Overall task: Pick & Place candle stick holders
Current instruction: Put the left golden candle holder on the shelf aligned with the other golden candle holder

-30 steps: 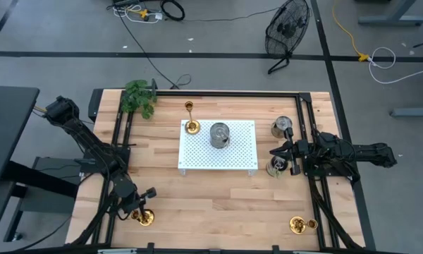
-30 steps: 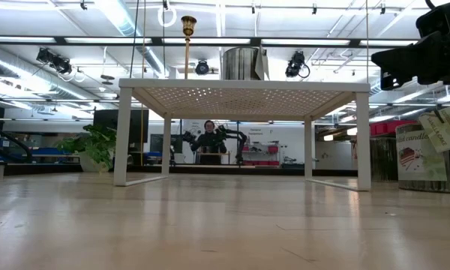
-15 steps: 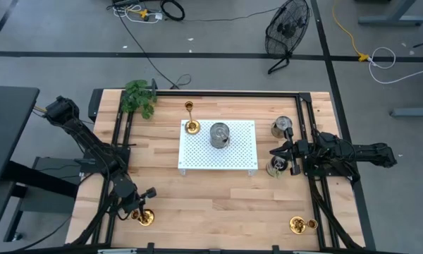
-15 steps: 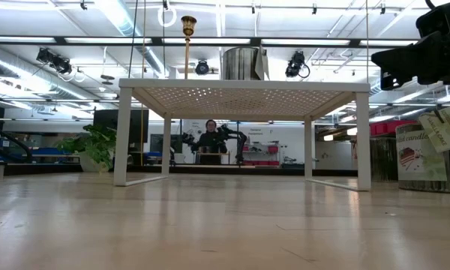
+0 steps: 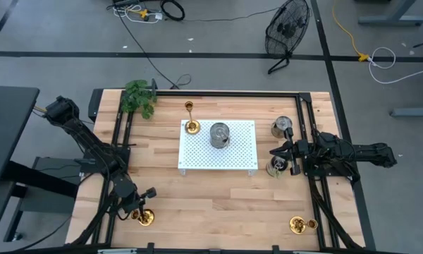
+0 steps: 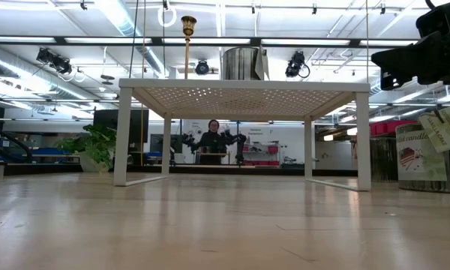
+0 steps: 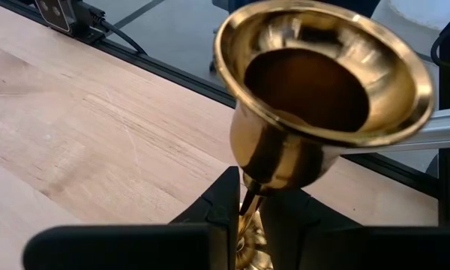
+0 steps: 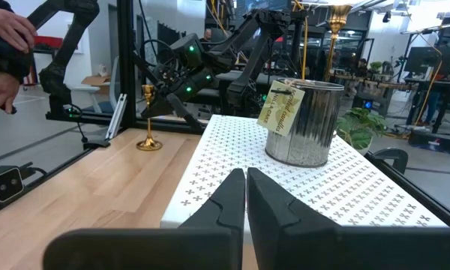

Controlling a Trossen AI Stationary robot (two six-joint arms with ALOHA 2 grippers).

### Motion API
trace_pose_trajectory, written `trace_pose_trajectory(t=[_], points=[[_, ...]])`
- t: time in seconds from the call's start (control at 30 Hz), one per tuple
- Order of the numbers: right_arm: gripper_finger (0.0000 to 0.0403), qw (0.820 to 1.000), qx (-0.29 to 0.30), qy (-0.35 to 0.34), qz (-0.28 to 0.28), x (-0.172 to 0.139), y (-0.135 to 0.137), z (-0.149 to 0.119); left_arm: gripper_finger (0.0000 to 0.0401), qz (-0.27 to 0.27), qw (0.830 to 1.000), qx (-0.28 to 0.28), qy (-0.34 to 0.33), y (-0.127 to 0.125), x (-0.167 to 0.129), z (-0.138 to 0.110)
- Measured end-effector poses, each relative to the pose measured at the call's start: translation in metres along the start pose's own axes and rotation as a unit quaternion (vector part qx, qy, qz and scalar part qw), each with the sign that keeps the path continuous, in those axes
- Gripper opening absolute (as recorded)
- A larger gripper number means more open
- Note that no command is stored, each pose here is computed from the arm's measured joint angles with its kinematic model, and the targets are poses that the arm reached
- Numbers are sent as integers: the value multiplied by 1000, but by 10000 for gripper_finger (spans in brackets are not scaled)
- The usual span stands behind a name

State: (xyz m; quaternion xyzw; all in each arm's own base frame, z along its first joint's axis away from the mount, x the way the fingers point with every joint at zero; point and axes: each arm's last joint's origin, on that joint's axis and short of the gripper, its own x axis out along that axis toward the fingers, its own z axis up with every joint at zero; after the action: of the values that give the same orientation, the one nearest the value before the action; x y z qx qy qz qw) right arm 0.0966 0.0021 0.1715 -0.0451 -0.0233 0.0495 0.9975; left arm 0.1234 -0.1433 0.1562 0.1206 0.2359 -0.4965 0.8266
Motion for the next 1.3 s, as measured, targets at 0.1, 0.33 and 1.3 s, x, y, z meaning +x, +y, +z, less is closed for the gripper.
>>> trace_pose_trajectory(t=[0.1, 0.33, 1.3], points=[[21, 1000, 0, 0, 0, 0, 0, 0, 53, -1, 1000, 0, 0, 0, 0, 0], [21, 1000, 0, 0, 0, 0, 0, 0, 39, -2, 1000, -4, -1, 0, 0, 0], [21, 1000, 0, 0, 0, 0, 0, 0, 21, -13, 997, -28, -70, 3, -3, 37]])
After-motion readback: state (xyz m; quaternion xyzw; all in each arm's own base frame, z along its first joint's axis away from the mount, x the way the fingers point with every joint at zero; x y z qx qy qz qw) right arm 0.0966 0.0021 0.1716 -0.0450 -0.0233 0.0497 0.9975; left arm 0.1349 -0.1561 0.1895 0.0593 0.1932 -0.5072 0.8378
